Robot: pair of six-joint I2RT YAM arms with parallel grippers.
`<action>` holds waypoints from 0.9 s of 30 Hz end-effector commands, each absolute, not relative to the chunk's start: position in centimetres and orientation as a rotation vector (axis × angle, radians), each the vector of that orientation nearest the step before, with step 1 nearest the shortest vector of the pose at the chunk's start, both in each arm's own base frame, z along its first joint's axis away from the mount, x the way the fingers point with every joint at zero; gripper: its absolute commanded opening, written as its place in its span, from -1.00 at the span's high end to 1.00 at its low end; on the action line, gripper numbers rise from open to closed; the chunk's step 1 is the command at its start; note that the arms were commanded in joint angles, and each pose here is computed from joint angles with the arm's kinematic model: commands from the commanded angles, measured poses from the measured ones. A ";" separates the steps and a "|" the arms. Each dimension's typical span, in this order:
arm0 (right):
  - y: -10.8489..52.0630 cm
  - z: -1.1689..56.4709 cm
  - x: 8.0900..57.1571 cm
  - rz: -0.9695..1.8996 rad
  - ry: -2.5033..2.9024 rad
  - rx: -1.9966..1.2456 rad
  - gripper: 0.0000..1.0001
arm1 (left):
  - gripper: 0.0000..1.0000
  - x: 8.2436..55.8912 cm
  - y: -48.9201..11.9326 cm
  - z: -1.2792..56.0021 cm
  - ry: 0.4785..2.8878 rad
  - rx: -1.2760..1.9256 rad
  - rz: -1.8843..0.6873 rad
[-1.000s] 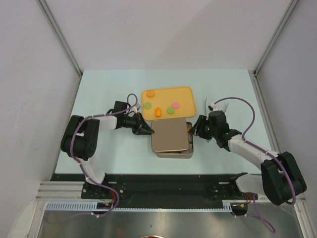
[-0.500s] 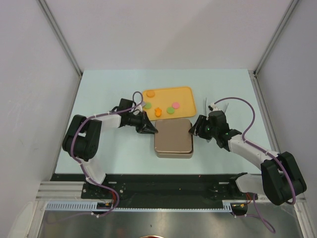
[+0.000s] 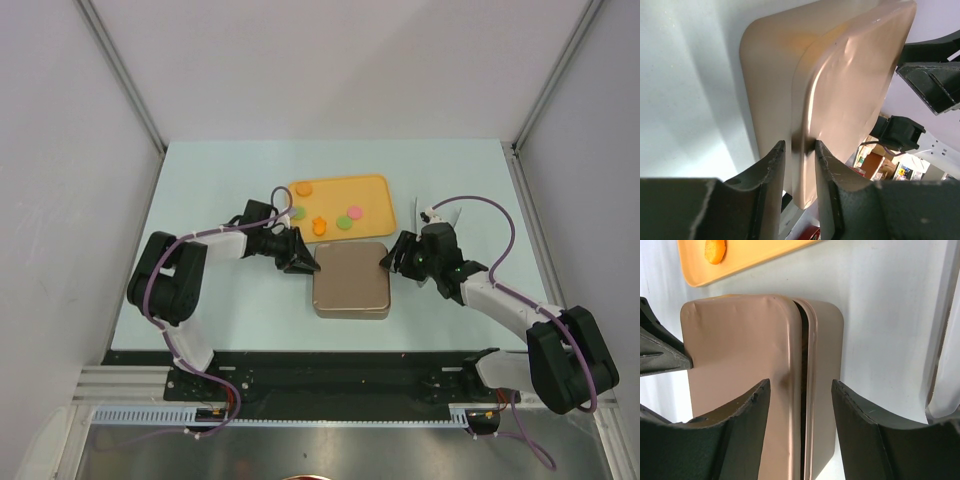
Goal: Pack the cookies
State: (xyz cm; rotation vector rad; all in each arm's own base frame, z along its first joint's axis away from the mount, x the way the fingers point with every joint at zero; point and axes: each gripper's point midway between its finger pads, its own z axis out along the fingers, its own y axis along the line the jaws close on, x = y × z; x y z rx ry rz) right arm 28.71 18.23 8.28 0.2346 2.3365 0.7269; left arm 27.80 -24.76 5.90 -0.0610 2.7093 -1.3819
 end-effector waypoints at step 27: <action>19.4 10.1 29.0 0.790 2.274 0.216 -0.16 | 0.21 28.6 -25.9 8.8 2.690 0.050 -1.193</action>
